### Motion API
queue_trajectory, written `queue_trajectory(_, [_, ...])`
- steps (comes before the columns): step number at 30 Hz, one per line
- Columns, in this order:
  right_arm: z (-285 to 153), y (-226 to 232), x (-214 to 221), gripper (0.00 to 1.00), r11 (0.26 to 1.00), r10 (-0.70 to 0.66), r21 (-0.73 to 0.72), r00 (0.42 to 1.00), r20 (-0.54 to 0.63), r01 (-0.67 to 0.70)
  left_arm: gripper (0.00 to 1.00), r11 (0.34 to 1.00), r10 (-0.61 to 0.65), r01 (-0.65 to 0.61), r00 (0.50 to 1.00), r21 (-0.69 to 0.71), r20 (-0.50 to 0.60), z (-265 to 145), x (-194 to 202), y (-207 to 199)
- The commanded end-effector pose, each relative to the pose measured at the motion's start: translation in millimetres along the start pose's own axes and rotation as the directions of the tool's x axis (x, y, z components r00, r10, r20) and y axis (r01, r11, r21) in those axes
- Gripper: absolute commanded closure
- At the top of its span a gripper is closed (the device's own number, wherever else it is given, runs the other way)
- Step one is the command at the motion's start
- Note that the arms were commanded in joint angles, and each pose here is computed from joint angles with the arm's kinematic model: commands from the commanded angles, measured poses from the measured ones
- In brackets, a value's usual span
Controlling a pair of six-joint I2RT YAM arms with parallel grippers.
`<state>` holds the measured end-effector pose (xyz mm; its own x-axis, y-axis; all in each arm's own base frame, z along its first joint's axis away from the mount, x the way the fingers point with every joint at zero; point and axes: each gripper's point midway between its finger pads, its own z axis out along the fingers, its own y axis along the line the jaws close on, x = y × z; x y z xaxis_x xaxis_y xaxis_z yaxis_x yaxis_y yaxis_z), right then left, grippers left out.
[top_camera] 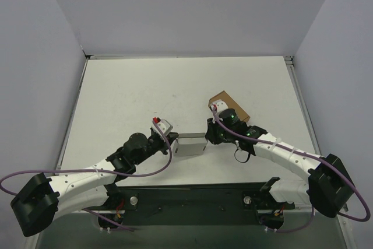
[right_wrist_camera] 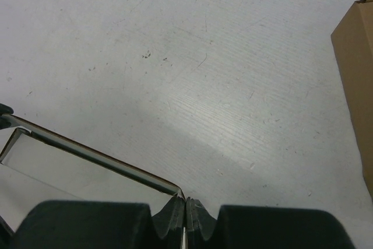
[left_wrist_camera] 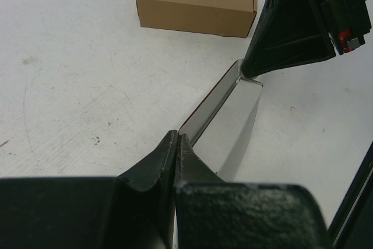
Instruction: Fold the paper box
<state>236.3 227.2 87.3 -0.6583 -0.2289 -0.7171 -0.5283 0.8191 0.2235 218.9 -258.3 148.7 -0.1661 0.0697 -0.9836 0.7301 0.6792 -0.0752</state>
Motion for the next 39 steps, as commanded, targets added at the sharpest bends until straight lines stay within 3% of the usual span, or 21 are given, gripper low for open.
queue_trajectory(1, [-7,8,-28,0.99,0.999,-0.01,-0.029,0.996,0.094,0.012,1.0,1.0,0.008,-0.009,0.999,0.017,0.039,3,-13,-2])
queue_trajectory(11, [-9,16,-32,1.0,0.999,0.038,0.005,0.988,0.149,-0.039,1.0,1.0,0.003,-0.003,1.0,0.012,0.018,7,-5,-2])
queue_trajectory(19, [-11,22,-20,1.0,0.995,-0.018,0.1,0.984,0.179,0.0,1.0,0.998,-0.03,0.031,0.999,-0.048,0.017,12,-2,7])
queue_trajectory(25, [-14,12,-7,1.0,0.982,0.047,0.167,0.969,0.241,-0.089,1.0,0.993,-0.07,0.072,0.997,-0.094,0.028,16,-2,9])
queue_trajectory(39, [-30,19,-49,1.0,0.952,-0.015,0.281,0.901,0.434,-0.12,1.0,0.945,-0.21,0.226,0.973,-0.237,0.091,44,-23,6])
